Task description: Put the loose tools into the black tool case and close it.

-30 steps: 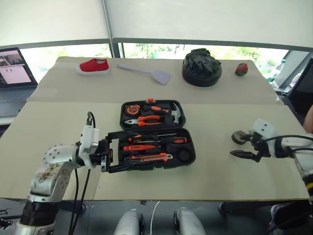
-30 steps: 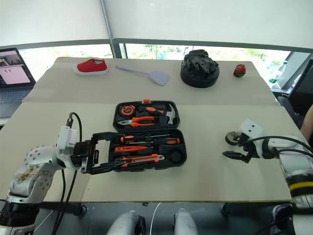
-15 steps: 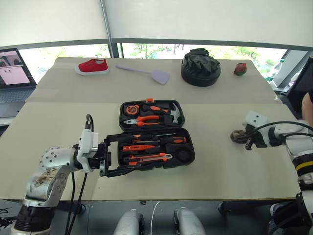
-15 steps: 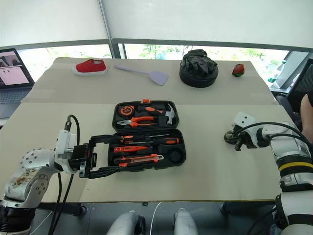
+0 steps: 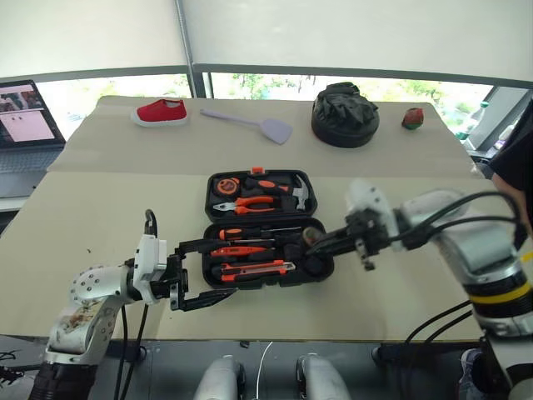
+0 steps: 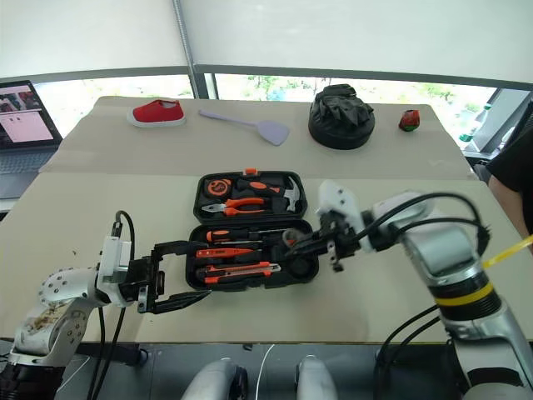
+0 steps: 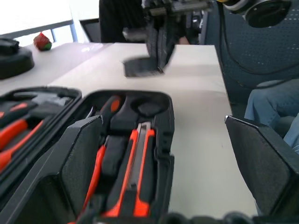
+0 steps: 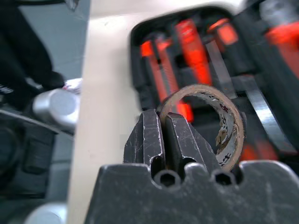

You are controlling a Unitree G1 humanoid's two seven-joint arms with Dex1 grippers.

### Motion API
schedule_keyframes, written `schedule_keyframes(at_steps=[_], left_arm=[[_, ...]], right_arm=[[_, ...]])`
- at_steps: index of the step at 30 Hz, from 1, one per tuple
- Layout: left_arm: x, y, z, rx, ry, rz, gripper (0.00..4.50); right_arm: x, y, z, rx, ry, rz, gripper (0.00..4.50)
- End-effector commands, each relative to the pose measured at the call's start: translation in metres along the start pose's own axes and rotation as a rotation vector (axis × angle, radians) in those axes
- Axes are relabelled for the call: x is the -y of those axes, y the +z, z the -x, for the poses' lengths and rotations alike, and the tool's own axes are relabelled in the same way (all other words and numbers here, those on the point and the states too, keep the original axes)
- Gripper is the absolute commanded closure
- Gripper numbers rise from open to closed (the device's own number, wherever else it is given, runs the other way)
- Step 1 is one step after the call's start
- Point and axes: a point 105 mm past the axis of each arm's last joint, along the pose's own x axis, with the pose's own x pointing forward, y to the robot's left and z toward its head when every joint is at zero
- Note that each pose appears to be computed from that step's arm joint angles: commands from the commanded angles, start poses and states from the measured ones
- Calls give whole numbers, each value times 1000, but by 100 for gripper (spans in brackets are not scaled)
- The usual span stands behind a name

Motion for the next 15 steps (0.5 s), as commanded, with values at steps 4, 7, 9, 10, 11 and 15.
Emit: schedule_keyframes(at_steps=[4,7,9,10,11,15], left_arm=[[0,9,5,-8,33,-53,0],[-1,8,7,-20,40,-54,0],[-1,8,8,-28,43,-55,0],[-2,7,8,-32,44,-55,0],[-2,7,8,-35,41,-52,0],[-1,8,8,-41,41,-45,0]], right_arm=[[14,-11,4,-130,-128,45,447],[15,-12,-1,-139,-115,25,447],[16,-9,-7,-127,-108,12,447],[18,-9,-8,-130,-111,7,447],[21,-9,-9,-135,-122,9,447],[17,-13,-8,-174,-82,21,358]])
